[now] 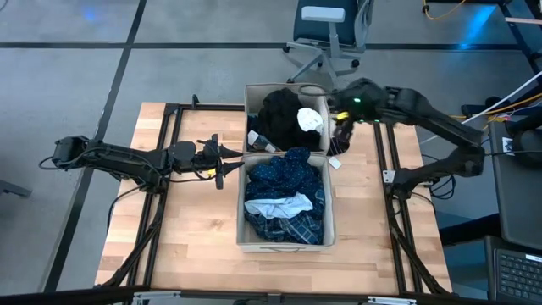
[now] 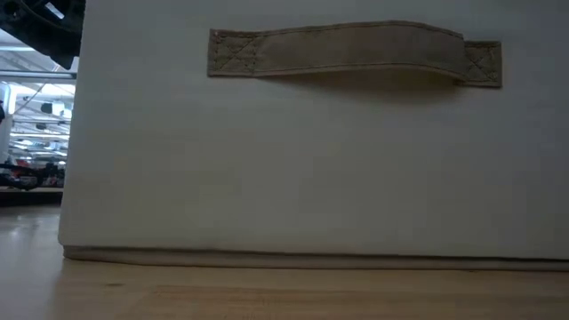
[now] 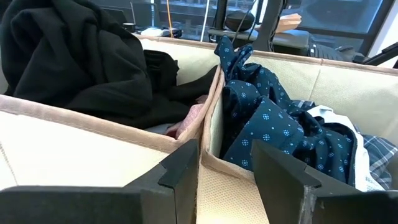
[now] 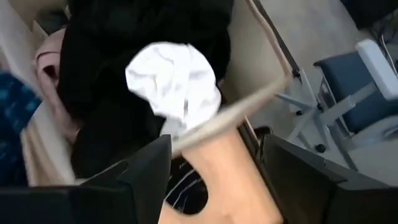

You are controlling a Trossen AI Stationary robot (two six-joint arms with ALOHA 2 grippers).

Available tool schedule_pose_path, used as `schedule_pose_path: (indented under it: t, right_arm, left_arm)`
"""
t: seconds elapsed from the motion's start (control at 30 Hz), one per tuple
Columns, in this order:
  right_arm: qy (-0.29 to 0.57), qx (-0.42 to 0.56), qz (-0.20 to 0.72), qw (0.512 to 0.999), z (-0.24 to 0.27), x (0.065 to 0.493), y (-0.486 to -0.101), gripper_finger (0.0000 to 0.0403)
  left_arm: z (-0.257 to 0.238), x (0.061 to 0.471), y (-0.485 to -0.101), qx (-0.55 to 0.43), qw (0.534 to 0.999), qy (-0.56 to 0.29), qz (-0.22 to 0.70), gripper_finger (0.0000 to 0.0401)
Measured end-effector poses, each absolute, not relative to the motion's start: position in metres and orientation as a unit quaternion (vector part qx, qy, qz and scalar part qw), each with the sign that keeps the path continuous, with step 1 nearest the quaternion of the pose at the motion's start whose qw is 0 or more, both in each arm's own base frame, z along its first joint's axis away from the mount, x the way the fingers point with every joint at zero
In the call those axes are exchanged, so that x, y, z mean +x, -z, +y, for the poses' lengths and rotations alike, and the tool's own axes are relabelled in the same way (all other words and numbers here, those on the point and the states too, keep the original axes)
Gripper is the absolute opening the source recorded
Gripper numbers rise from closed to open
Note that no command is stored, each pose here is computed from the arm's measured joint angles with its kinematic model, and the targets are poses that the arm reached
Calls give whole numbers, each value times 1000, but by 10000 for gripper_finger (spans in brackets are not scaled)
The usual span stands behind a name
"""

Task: Sort clothes
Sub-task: Put the black sock into the top laundry organizer

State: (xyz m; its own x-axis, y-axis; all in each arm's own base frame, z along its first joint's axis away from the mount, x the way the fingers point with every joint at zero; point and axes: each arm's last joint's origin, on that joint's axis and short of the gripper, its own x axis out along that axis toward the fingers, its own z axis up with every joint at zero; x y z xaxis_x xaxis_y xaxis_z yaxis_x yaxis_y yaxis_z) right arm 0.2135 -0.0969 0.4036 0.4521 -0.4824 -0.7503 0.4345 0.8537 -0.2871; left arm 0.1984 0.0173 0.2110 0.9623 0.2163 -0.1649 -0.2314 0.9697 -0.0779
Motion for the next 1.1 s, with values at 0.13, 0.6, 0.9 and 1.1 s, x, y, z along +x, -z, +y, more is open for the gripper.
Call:
schedule_pose_path:
  t: [0.13, 0.6, 0.9, 1.1]
  right_arm:
    - [280, -19, 446, 850, -86, 185, -390, 256]
    - [368, 104, 460, 802, -87, 144, -262, 253]
    - [410, 201, 431, 778, -111, 159, -204, 253]
    - [414, 204, 428, 777, -121, 175, -173, 253]
  left_arm:
    - [17, 198, -211, -48, 989, -113, 78, 139]
    - [17, 198, -211, -61, 989, -114, 73, 139]
    - [17, 198, -212, -67, 989, -114, 72, 139]
    - [17, 198, -211, -71, 988, -114, 72, 139]
